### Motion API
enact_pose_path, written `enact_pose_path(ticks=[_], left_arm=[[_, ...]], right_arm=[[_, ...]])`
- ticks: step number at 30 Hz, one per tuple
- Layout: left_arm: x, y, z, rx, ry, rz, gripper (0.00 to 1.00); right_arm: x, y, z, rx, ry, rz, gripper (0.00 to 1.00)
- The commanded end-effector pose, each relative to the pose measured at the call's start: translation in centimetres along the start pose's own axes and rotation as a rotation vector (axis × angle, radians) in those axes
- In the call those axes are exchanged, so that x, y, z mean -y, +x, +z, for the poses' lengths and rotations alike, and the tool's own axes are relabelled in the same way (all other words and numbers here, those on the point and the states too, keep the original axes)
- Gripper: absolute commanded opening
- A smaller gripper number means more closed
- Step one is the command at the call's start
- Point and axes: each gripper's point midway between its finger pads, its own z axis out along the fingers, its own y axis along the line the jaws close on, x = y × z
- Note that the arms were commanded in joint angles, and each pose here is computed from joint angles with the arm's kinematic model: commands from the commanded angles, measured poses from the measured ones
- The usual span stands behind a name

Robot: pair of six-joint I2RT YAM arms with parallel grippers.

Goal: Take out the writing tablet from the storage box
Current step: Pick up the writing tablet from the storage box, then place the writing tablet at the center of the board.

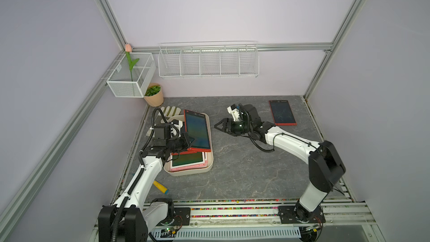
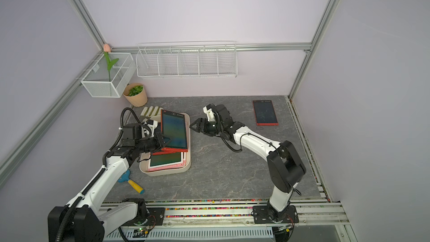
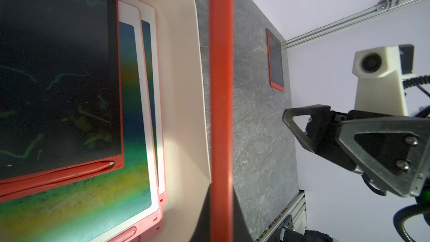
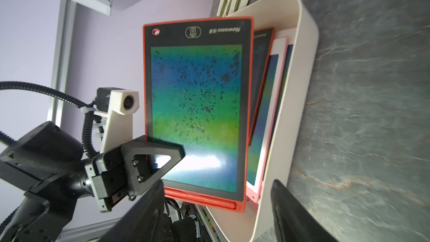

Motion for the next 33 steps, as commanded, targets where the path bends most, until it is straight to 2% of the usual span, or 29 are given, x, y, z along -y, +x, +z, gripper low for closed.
enact_pose_path(ticks=[1, 6, 13, 23, 33], left_arm=[[3.7, -1.8, -1.1, 0.046, 0.108, 0.033, 0.0], [7.3, -1.1, 0.1, 0.031, 0.134, 0.105, 0.0], [11.1, -0.1, 3.5, 0.012, 0.153, 0.15, 0.0], [15.3, 0.6, 10.1, 0.048, 0.151, 0.14, 0.0], [16.6, -0.1, 14.6, 0.102, 0.177, 0.057, 0.0]], right_arm=[[2.0, -0.3, -4.0, 0.079, 0.107, 0.018, 0.76], [3.6, 0.1, -9.6, 0.165, 0.147, 0.058, 0.78], [5.1, 1.6, -17.4, 0.28, 0.183, 0.121, 0.83], [7.9, 6.2, -19.8, 0.304, 0.155, 0.227, 0.84], [9.2, 8.5, -20.3, 0.327, 0.128, 0.283, 0.85]])
